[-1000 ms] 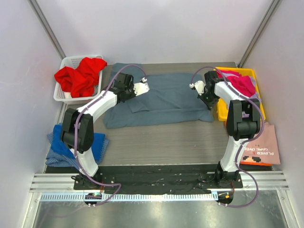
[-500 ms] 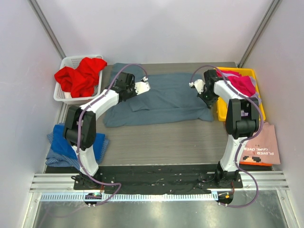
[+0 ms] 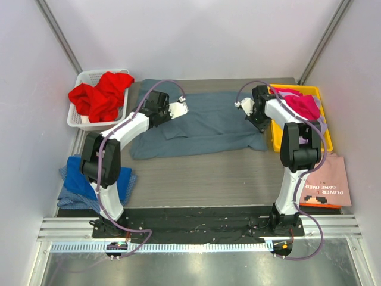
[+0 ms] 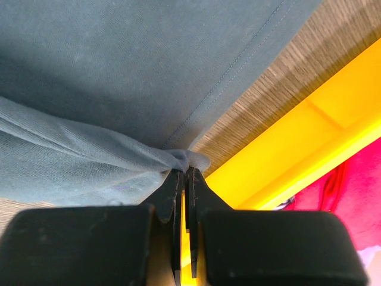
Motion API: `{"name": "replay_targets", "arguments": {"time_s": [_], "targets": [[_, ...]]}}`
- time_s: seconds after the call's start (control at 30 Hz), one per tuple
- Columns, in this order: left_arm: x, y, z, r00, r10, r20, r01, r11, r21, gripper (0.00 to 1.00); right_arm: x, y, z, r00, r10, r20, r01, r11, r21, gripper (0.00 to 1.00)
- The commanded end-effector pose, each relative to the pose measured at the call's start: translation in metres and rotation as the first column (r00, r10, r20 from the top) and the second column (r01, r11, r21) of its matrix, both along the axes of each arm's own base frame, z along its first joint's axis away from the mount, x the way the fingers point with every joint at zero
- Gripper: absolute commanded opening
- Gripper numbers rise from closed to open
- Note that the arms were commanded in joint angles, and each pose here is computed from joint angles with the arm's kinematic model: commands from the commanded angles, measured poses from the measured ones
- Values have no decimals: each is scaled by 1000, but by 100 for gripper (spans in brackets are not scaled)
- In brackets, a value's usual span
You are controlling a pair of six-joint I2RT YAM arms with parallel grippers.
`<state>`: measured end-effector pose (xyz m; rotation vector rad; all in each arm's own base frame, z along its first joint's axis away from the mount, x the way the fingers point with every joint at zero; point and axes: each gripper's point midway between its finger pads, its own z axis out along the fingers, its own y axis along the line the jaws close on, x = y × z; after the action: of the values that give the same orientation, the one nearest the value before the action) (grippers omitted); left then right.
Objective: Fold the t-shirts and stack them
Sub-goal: Fold the flattened tshirt in 1/3 of the way
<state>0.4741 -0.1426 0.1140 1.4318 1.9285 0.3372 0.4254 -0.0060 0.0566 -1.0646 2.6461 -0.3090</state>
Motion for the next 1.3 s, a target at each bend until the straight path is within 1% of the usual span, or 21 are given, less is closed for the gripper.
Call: {"name": "replay_targets", "arguments": {"time_s": [0.0,0.1,0.17,0.3,0.33,0.37,0.4,0.7,1.07,1.27], "targets": [[20,-1,21,996,6,90,-5,1000,-11,0,16,0,16,998,11,57,-9,999,-36,7],[21,-1,20,995,10,97,-10,1000,-6,0,14,-1,13,999,8,50,-6,999,-40,11],[24,0,22,994,20,109,-19,1000,-10,0,14,-1,13,999,8,50,-6,999,-40,16],[27,1,21,992,40,118,-38,999,-16,0,11,-1,11,999,6,48,-4,999,-46,34],[27,0,21,992,38,118,-36,999,-16,0,10,-1,12,999,5,50,-3,999,-49,43],[28,0,21,992,39,118,-37,999,-17,0,10,-2,12,999,5,52,-2,999,-50,47],[28,-1,20,992,39,117,-37,999,-13,0,8,-2,14,998,5,57,-2,999,-52,48],[29,3,23,990,47,136,-47,999,-4,0,-2,-7,11,998,12,54,-7,997,-81,49],[33,6,32,985,57,165,-58,998,0,0,8,-9,18,996,11,86,-2,995,-95,49],[29,5,24,988,53,146,-53,999,-3,0,13,1,26,994,-3,111,6,1000,-29,49]]}}
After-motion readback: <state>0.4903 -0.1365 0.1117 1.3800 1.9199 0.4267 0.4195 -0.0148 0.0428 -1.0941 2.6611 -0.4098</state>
